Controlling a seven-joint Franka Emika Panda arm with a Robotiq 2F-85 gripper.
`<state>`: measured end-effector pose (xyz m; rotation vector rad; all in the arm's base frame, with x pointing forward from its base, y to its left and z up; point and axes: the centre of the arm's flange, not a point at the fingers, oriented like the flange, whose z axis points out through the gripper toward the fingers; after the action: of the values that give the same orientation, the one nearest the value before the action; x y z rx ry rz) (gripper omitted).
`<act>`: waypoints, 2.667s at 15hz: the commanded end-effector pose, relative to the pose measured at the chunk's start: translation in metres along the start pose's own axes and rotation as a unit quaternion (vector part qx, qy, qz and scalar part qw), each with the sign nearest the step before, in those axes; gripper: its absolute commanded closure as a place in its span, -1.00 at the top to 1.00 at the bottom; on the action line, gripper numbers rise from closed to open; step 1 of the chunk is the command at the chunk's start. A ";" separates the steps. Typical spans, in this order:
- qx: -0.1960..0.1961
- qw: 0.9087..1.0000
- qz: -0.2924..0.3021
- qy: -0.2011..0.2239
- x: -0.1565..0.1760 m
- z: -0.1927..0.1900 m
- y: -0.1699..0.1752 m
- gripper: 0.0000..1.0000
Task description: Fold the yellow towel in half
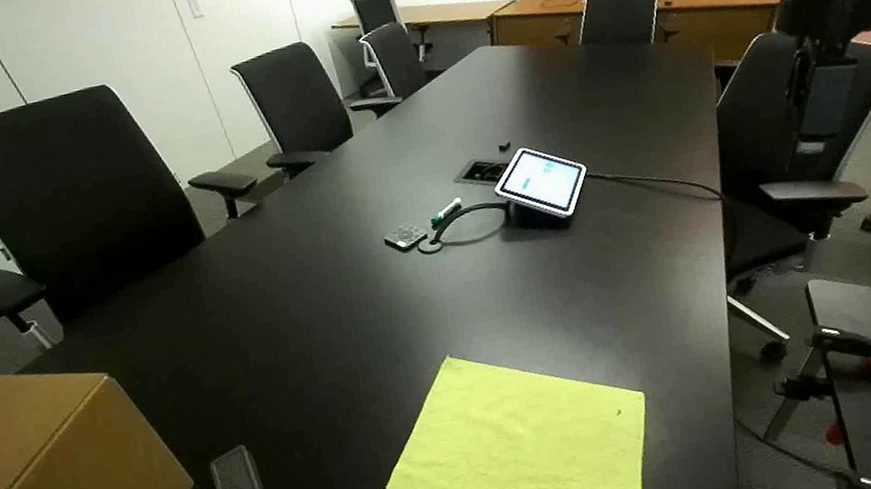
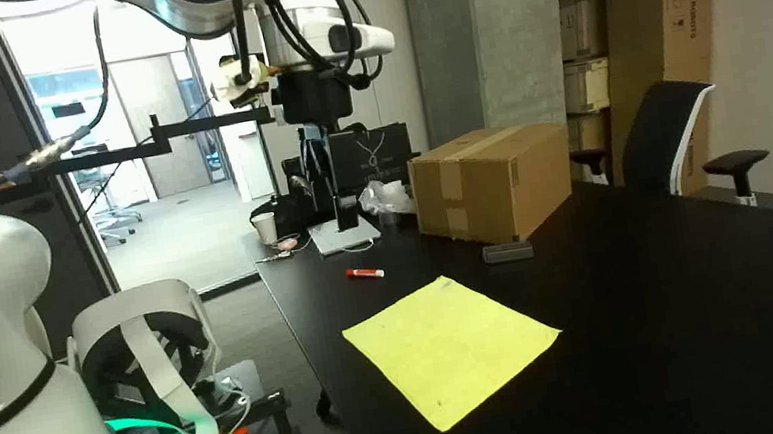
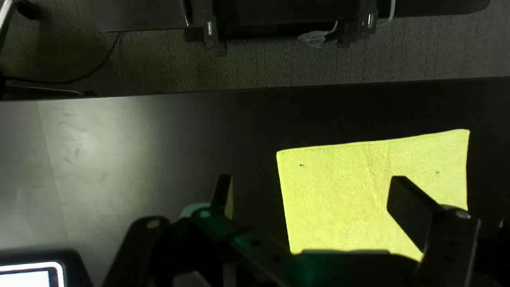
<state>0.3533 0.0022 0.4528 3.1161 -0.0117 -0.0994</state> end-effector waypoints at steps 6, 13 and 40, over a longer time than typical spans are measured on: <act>0.000 1.000 0.000 0.002 0.000 -0.002 0.000 1.00; 0.000 1.000 0.000 0.002 0.000 -0.002 0.000 1.00; 0.065 0.997 0.019 0.038 0.114 0.305 -0.107 1.00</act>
<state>0.4423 0.0932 0.1590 3.2251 -0.0854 -0.0110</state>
